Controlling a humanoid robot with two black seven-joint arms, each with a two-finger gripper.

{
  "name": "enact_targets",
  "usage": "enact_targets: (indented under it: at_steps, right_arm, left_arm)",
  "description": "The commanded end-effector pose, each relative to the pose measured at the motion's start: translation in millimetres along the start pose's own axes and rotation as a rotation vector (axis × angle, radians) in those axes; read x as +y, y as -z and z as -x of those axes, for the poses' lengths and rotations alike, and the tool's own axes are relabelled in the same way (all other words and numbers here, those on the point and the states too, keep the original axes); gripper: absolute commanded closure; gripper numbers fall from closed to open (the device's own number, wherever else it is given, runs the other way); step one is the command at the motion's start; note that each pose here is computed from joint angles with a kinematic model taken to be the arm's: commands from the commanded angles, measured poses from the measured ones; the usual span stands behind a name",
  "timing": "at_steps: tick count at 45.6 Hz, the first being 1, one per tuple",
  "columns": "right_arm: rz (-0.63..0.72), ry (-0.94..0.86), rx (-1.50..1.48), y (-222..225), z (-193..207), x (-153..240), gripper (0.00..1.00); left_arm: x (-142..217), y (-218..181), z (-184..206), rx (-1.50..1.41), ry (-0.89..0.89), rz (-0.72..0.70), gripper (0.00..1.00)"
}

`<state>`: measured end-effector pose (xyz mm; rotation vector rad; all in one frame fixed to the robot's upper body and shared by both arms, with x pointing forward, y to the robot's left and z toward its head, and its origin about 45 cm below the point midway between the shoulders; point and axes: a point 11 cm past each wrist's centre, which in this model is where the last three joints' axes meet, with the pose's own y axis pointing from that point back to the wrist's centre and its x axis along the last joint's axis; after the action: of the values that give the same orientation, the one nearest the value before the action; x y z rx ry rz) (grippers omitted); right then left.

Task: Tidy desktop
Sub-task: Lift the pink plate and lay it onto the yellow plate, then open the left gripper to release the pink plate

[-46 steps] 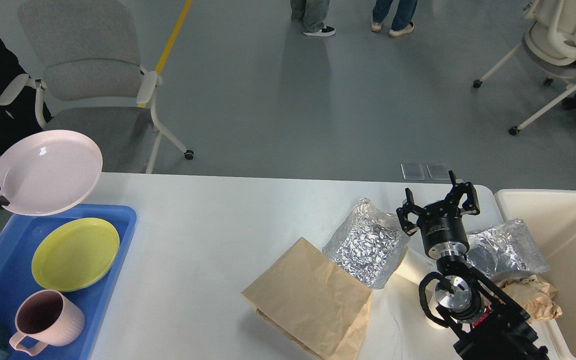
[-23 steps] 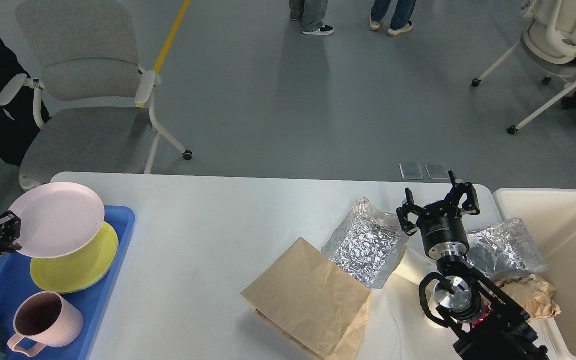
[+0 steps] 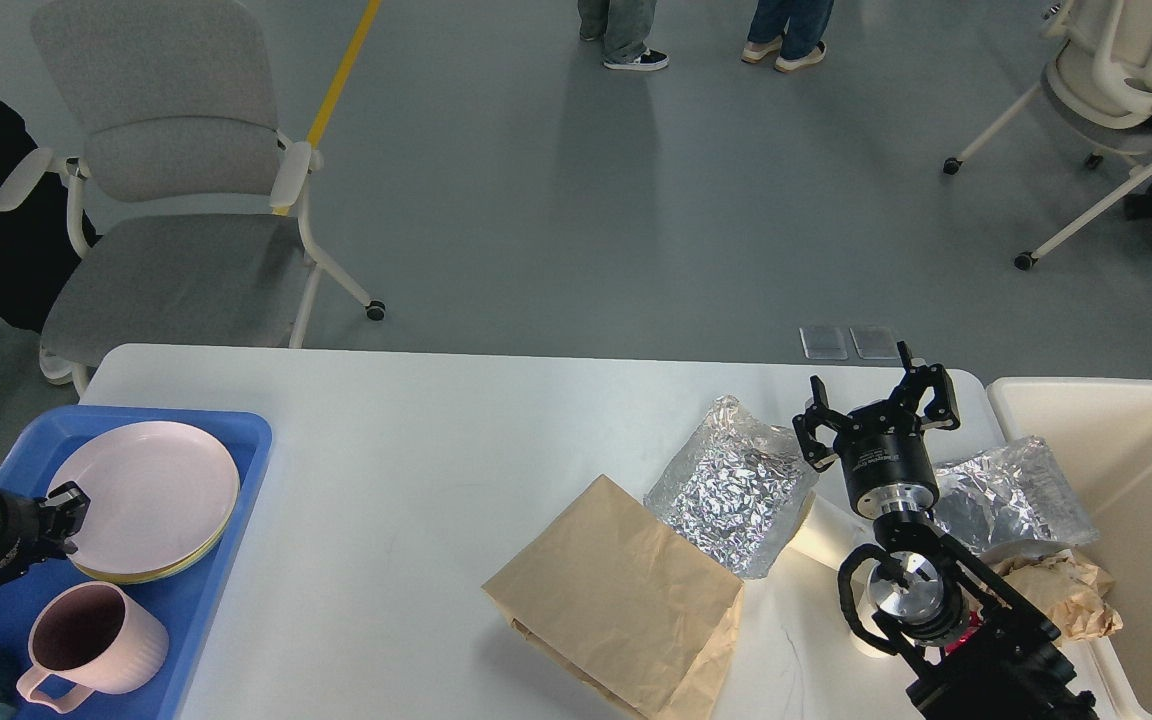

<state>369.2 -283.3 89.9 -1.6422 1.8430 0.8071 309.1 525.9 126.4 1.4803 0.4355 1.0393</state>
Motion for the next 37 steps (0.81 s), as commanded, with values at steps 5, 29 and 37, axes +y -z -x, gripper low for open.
enact_targets:
  at_steps: [5, 29, 37]
  right_arm:
    - [0.000, -0.001, 0.000, -0.2, -0.4, 0.4, 0.00]
    - [0.000, 0.000, 0.000, 0.1, 0.1, -0.1, 0.00]
    - [0.000, 0.000, 0.000, 0.1, 0.1, -0.1, 0.00]
  left_arm:
    - [0.0, -1.8, 1.6, 0.013, 0.011, 0.014, 0.67]
    - [18.7, 11.3, -25.0, 0.067, -0.032, 0.022, 0.04]
    - [82.7, -27.1, -87.8, 0.156, -0.115, 0.213, 0.04]
